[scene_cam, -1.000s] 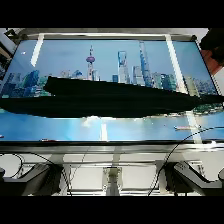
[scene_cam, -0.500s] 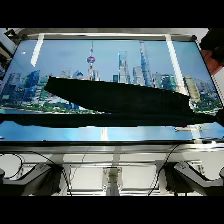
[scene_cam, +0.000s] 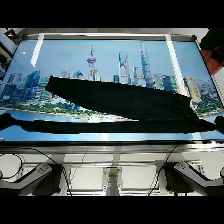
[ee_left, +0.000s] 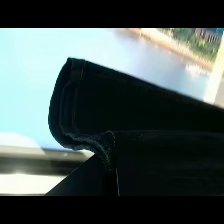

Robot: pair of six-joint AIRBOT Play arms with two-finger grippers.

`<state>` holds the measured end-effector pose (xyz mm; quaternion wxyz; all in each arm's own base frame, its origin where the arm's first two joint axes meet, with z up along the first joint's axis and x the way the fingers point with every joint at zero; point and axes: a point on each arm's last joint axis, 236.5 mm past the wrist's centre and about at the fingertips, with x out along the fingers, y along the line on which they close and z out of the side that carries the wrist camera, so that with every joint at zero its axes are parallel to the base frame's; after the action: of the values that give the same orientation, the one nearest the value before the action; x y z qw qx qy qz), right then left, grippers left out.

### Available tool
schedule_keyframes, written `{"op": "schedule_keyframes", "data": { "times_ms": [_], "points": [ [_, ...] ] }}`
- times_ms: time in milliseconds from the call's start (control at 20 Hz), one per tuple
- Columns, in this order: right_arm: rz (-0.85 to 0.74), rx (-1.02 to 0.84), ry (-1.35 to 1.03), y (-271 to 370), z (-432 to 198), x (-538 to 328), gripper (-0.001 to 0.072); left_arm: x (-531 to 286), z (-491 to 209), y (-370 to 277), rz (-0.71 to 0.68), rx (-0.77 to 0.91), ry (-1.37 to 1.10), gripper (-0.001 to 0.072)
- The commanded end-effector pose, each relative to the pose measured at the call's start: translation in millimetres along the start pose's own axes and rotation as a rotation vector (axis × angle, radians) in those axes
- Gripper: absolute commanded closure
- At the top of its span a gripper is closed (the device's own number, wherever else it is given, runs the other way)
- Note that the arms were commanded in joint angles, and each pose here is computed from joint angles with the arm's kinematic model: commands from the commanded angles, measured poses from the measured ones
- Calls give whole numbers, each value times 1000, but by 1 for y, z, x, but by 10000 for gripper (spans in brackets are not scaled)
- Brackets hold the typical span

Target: Fold the clothes and pants, and hang the long-sleeved shirts on hangers.

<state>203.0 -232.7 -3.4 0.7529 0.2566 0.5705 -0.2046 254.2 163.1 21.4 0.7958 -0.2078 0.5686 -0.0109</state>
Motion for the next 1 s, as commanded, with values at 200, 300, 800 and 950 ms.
{"op": "schedule_keyframes", "data": {
  "times_ms": [200,300,800,950],
  "points": [
    [99,56,-153,38,90,-46,698,11,148,-40,62,-89,-163,686],
    [137,19,-108,63,103,-27,698,33,185,-68,38,-48,-182,685],
    [255,156,-171,109,175,29,695,76,282,-112,-160,-253,-397,686],
    [249,160,-153,106,174,39,696,92,273,-108,-164,-282,-340,685]
  ]
}}
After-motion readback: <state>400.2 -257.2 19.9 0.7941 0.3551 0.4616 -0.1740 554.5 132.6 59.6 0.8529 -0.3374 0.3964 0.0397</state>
